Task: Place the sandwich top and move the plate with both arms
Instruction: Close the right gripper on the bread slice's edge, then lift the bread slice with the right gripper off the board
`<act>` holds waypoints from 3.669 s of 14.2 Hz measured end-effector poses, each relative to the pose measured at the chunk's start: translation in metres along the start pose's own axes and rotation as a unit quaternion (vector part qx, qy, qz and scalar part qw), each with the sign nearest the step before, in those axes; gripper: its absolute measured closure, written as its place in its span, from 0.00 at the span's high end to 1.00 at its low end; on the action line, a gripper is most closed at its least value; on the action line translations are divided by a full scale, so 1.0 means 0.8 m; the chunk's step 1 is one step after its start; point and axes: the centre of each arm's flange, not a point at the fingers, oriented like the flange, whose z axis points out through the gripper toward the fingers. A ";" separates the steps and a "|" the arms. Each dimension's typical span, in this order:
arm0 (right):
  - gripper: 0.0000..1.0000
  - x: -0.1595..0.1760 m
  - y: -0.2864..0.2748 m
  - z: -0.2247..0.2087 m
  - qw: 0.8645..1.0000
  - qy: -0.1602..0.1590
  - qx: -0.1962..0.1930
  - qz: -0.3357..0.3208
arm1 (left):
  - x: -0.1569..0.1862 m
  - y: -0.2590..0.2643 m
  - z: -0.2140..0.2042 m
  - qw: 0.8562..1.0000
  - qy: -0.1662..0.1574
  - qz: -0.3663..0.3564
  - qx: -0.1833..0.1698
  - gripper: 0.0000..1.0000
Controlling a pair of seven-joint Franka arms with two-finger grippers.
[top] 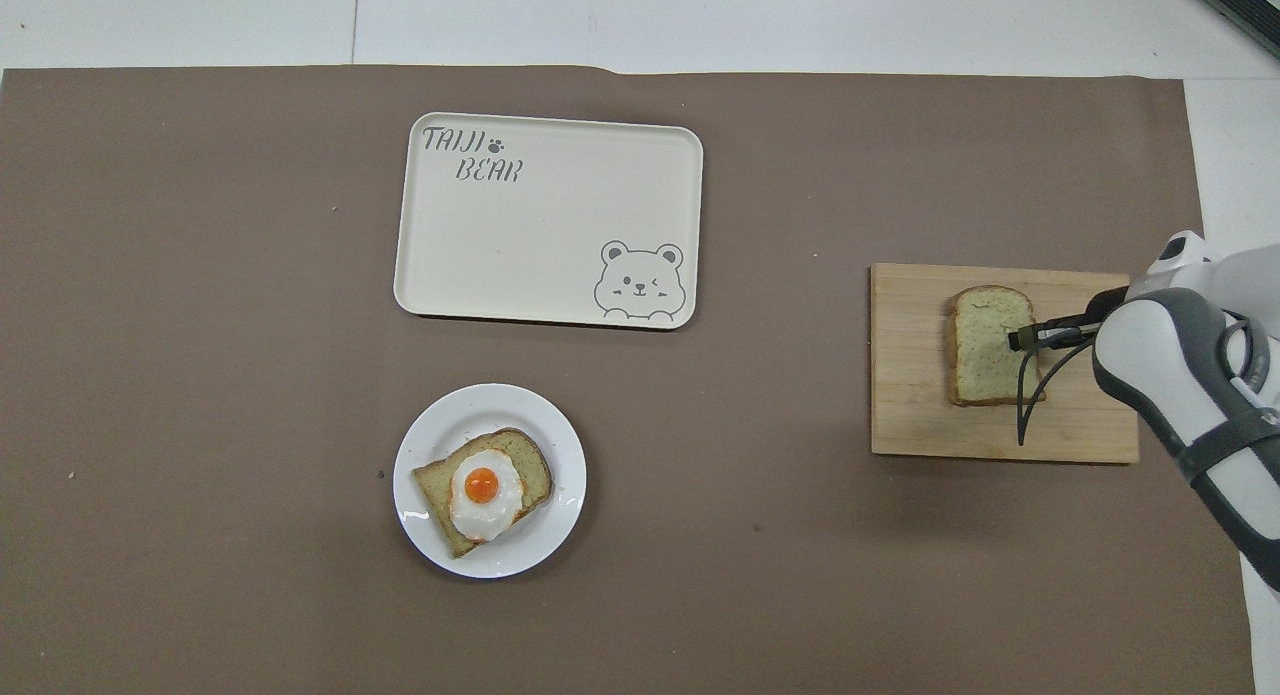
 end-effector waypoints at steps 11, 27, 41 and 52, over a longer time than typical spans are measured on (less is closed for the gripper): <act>0.07 0.001 0.000 -0.003 1.000 0.002 -0.001 0.012 | 0.000 -0.001 0.000 1.000 -0.001 -0.001 0.000 1.00; 0.07 0.010 -0.051 -0.108 0.999 -0.002 0.030 -0.011 | -0.001 -0.001 0.000 1.000 -0.002 -0.002 0.000 1.00; 0.07 -0.008 -0.136 -0.193 0.993 -0.061 0.088 0.038 | -0.001 -0.001 0.000 1.000 -0.002 -0.002 0.000 1.00; 0.07 0.002 -0.258 -0.164 0.992 -0.096 0.082 0.021 | -0.001 -0.001 0.000 1.000 -0.002 -0.002 0.000 1.00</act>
